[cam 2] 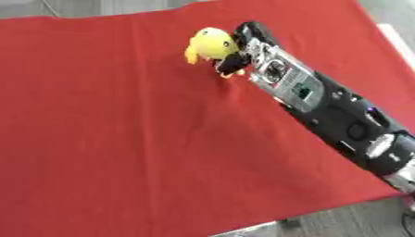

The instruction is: Pick up the objects with one hand, pass them to the other hand, and then place them into the box on the other side of the table.

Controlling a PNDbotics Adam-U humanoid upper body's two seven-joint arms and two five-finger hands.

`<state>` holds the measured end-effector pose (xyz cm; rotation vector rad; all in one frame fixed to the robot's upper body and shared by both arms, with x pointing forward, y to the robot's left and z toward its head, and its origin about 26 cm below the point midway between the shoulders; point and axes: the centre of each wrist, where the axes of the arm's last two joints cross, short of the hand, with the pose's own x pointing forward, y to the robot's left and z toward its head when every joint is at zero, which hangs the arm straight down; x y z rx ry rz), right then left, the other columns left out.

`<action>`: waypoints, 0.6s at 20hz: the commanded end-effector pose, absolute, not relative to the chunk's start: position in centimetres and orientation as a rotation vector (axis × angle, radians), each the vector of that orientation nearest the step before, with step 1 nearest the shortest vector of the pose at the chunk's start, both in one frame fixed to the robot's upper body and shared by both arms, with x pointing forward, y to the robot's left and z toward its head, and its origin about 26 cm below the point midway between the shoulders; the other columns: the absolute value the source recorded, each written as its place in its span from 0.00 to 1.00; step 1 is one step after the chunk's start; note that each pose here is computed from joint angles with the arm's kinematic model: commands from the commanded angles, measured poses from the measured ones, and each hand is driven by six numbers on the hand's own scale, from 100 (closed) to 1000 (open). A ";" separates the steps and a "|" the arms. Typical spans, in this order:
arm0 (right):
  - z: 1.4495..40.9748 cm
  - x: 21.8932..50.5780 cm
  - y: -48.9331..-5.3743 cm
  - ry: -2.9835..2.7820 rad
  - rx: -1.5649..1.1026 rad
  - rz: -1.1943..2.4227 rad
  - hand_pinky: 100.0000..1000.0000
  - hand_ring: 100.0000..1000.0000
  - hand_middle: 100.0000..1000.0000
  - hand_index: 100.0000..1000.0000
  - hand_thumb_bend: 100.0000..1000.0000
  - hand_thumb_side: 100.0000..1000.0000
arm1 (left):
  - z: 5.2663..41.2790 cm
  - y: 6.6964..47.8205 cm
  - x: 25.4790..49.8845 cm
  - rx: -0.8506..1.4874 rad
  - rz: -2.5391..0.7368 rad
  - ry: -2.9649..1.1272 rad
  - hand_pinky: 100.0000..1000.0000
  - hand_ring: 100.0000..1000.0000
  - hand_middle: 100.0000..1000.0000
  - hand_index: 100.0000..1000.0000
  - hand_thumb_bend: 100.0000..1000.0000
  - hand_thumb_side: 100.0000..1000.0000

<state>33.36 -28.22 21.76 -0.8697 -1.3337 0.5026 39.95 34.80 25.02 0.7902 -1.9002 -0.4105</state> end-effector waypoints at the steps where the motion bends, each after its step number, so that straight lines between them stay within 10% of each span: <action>1: 23.5 32.6 -28.3 -1.353 -0.969 0.432 0.48 0.52 0.34 0.22 0.21 0.00 | 27.2 35.2 39.5 0.825 -0.426 -1.948 0.92 0.62 0.54 0.64 0.00 0.39; 12: 24.0 31.0 -25.4 -1.466 -0.858 0.351 0.32 0.47 0.31 0.19 0.10 0.00 | 32.5 27.1 39.5 0.622 -0.756 -2.109 0.90 0.64 0.58 0.67 0.00 0.33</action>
